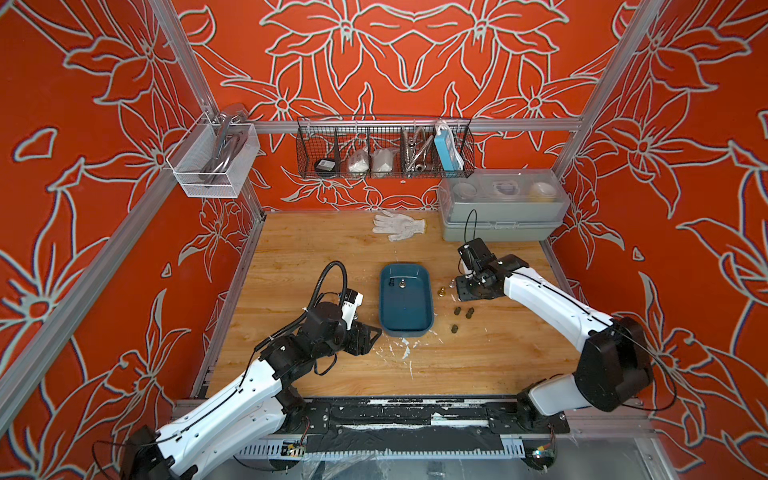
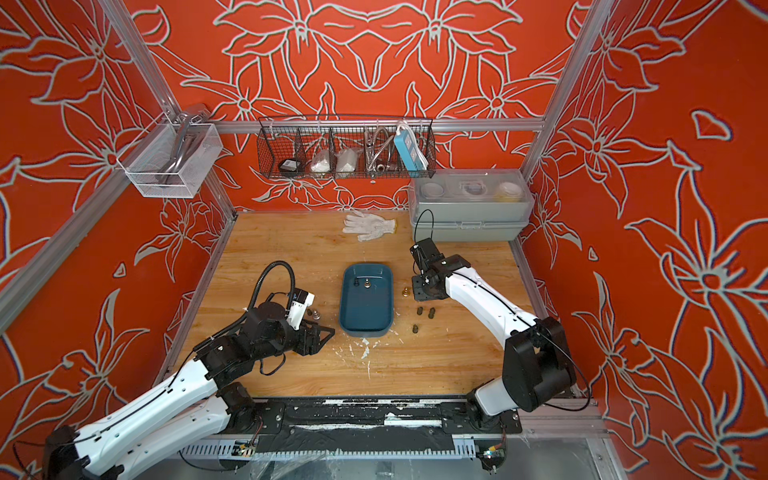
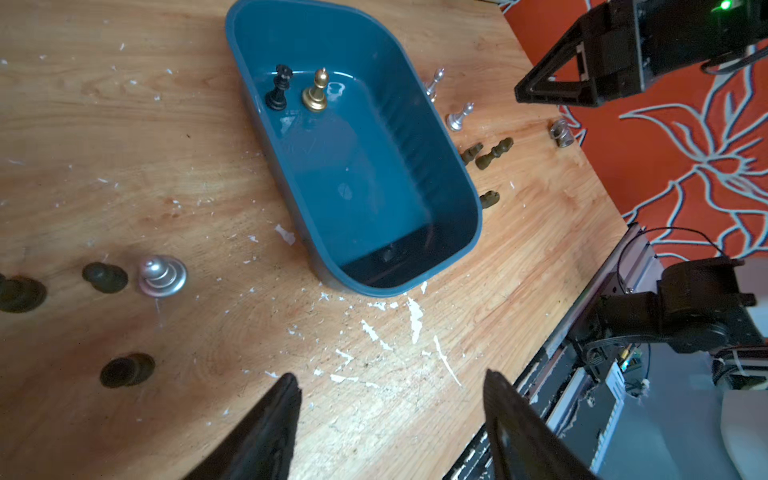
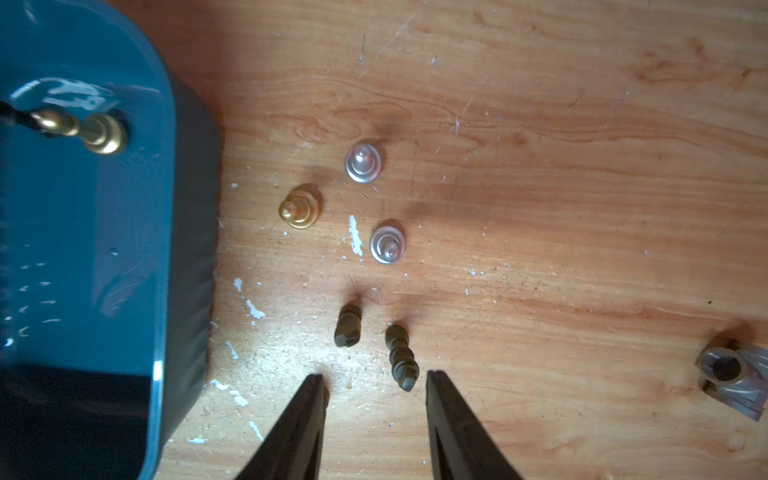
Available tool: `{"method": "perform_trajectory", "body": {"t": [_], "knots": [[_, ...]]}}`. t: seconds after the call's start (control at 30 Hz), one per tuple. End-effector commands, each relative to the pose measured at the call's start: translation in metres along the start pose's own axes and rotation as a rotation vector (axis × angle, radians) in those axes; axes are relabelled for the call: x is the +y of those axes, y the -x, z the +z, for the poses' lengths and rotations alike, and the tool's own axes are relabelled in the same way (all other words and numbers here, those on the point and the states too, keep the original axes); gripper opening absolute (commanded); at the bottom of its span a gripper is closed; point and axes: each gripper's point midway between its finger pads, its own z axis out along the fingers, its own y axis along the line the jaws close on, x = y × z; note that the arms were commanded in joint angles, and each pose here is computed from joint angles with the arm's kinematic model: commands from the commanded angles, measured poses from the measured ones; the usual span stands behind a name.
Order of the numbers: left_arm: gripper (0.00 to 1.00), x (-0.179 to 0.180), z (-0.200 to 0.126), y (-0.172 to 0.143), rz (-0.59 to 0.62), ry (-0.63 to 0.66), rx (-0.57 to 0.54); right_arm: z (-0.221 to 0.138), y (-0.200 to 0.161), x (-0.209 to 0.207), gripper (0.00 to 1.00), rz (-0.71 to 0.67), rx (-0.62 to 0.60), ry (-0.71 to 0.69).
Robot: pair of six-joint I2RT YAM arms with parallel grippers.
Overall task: Put the chess pieces into the storage box
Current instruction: Pick up the chess piece at the center of the board.
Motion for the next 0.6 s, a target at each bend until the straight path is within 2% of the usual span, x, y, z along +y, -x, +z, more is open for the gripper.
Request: {"method": "perform_trajectory", "body": {"t": [0.0, 0.27, 0.57], "knots": [[0.69, -0.011, -0.003, 0.012, 0.023, -0.046, -0.047, 0.0, -0.017, -0.017, 0.45, 0.003, 0.052, -0.068], [0.69, -0.011, 0.004, 0.009, 0.022, -0.045, -0.011, 0.014, -0.037, -0.025, 0.46, 0.027, 0.122, -0.097], [0.69, -0.012, 0.008, 0.006, 0.02, -0.05, 0.012, 0.039, -0.042, -0.018, 0.46, 0.038, 0.163, -0.057]]}}
